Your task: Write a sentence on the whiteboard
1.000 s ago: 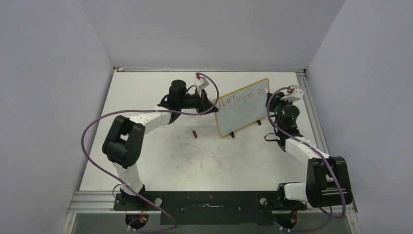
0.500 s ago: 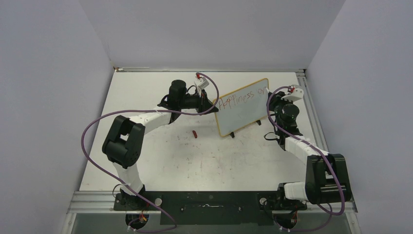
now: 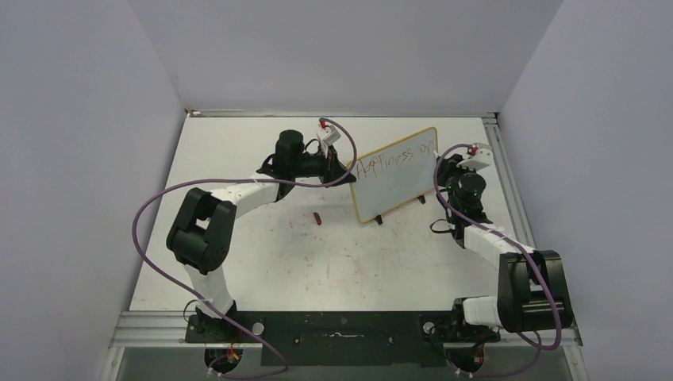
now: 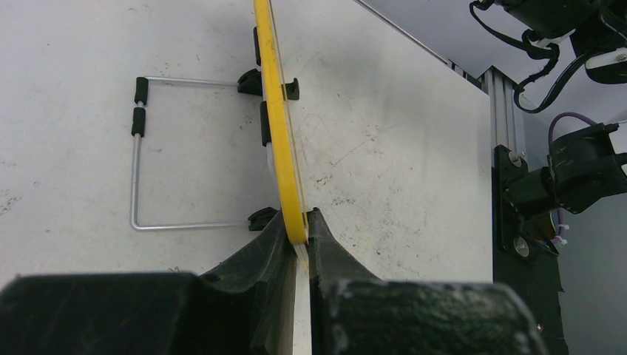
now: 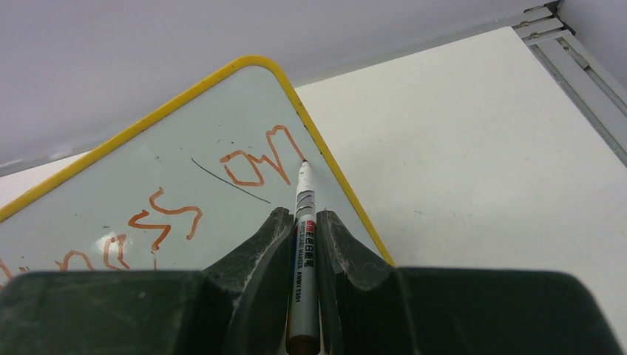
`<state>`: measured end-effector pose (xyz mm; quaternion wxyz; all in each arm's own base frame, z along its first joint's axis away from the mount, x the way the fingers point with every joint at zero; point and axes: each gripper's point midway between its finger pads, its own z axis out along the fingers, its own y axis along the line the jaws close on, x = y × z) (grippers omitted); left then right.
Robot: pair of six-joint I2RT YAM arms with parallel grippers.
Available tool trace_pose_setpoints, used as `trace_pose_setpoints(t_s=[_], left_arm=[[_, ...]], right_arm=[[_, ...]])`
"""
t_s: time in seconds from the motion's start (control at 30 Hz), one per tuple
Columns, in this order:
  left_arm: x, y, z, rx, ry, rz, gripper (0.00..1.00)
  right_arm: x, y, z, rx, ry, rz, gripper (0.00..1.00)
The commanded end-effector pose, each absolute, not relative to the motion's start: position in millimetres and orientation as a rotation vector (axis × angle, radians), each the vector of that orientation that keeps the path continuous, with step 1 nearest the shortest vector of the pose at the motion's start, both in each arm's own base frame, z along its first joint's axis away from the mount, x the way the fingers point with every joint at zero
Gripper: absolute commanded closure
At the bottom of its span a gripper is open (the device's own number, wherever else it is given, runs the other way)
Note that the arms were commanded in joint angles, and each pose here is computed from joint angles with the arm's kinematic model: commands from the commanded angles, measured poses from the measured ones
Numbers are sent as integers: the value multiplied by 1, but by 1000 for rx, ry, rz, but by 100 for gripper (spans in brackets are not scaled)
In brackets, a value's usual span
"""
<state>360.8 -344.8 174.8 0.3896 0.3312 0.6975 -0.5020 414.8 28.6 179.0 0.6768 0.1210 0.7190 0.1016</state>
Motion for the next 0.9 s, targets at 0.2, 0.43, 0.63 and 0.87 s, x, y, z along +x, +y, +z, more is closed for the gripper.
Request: trace_pose_setpoints(t_s=[0.2,0.43,0.63,0.87], left_arm=[[355,-348,194,899,1694,-1296,100],[359,-346,194,877,1712,-1296,100],[359,-347,195,872,1725,-1300,100],[359,-346,195,874,1737,-1298,100]], right_arm=[[411,23,175,293,1626,203,95],[384,22,234,308,1501,234,95],[364,81,240,143,1553,438,95],[318,165,217,-62,1620,730,95]])
